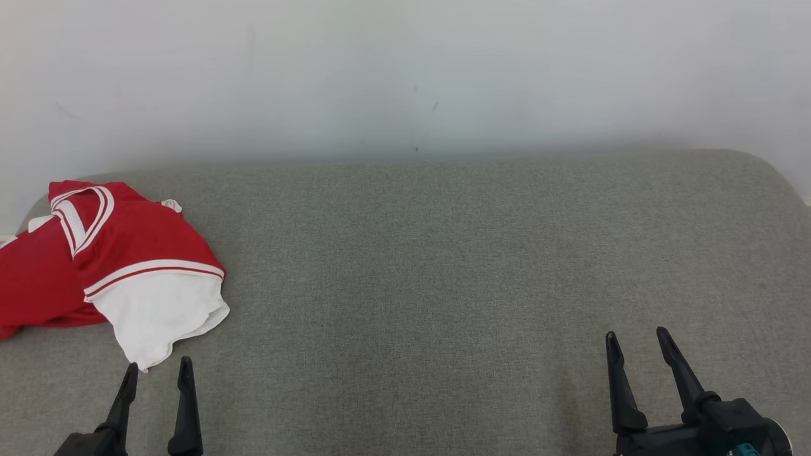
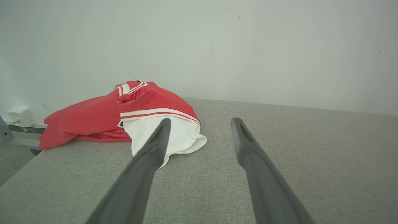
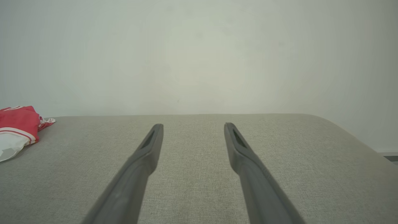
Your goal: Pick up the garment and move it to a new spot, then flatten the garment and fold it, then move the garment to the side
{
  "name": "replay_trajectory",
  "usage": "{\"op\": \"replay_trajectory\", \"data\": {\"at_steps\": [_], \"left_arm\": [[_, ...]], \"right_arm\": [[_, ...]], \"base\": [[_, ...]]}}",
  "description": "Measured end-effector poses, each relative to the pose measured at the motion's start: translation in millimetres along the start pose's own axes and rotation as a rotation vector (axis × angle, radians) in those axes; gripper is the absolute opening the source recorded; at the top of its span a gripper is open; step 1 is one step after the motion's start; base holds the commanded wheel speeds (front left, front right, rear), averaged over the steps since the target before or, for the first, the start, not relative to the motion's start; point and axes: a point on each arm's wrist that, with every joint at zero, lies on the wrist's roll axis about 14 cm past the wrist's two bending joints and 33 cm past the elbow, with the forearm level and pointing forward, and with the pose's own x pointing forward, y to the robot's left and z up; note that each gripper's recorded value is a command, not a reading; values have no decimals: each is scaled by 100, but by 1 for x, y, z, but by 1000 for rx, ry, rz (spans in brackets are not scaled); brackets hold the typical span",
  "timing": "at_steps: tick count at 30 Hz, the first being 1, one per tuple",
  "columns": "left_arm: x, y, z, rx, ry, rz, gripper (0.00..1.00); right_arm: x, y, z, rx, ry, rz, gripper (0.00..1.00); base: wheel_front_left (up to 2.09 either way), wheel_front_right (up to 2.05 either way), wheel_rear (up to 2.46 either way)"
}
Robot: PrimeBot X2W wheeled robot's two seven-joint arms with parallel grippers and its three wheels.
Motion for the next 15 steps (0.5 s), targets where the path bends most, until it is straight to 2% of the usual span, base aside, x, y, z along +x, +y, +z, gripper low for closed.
{"op": "replay_trajectory", "data": {"at_steps": [15], "left_arm": [[-1,0,-4,-25,11,4,100]], "right_arm": [[-2,-6,-2,27,5,-22,100]], "base": [[0,0,0]]}}
